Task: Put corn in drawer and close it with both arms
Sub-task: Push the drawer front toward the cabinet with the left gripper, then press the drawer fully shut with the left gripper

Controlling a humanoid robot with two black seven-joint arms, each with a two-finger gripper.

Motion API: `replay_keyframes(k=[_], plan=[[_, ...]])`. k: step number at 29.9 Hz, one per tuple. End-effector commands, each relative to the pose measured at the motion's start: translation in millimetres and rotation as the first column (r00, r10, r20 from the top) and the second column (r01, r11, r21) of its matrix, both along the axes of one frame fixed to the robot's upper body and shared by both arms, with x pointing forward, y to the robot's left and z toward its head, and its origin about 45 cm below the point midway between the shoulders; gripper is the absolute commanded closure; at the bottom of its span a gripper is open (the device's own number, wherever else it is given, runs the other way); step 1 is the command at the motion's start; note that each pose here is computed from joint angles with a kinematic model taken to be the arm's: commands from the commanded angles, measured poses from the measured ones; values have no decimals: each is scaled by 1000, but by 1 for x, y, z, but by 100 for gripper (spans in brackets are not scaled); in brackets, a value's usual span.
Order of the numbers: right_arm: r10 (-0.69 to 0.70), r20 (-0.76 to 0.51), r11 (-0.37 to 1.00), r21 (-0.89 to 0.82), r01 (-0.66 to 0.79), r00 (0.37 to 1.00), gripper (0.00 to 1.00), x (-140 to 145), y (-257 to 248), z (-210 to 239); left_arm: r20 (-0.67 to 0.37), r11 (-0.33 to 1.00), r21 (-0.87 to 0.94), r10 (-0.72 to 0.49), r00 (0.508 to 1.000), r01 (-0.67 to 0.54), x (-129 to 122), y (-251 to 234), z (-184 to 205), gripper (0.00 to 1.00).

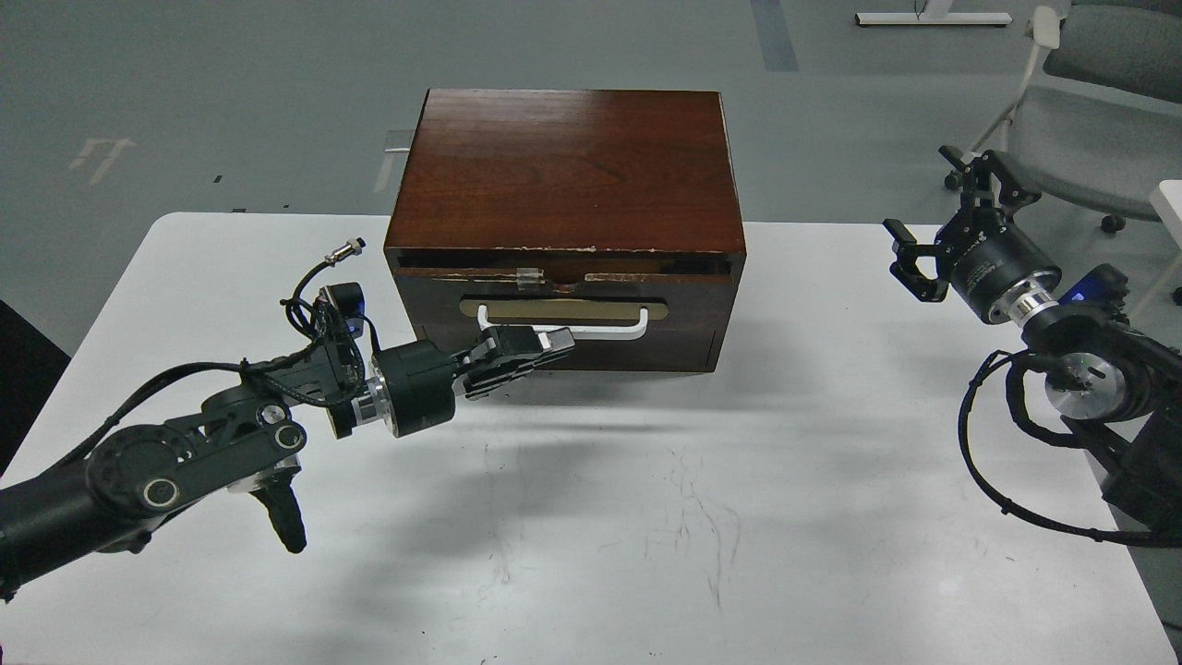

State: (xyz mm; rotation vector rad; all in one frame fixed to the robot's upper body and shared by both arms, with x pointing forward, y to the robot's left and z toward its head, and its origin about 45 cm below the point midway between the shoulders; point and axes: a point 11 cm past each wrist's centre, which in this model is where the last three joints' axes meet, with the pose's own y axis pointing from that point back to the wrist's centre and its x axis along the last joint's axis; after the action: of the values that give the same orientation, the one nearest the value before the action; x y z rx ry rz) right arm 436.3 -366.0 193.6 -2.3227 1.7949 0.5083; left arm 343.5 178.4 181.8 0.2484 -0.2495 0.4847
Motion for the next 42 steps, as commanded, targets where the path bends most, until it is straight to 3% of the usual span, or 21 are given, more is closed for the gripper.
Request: replay_keyframes(k=[1,24,30,38,40,42], plan=[[0,-1,1000,1,0,1000,1,0,1,0,6,1000,5,6,1000,-6,4,1,1,82],[0,0,1000,0,0,1000,1,0,-1,0,40,998,35,50,998,-52,38,-6,1,78],[-2,-2,1000,0,2,1000,1,-1,-1,-1,-12,999,35,-19,1000,20,28,-11,-3,76],[-2,-3,1000,-4,2,1000,1,-1,-1,-1,-91,989,3,-145,985,146,6,-18,2,62],[-1,-2,1000,-4,1,1000,1,-1,-2,-1,-98,986,3,-163,982,164,0,-18,2,51],[-4,-2,1000,-6,4,1000,1,-1,-3,0,-101,983,-6,-184,978,185,-5,-19,6,47]])
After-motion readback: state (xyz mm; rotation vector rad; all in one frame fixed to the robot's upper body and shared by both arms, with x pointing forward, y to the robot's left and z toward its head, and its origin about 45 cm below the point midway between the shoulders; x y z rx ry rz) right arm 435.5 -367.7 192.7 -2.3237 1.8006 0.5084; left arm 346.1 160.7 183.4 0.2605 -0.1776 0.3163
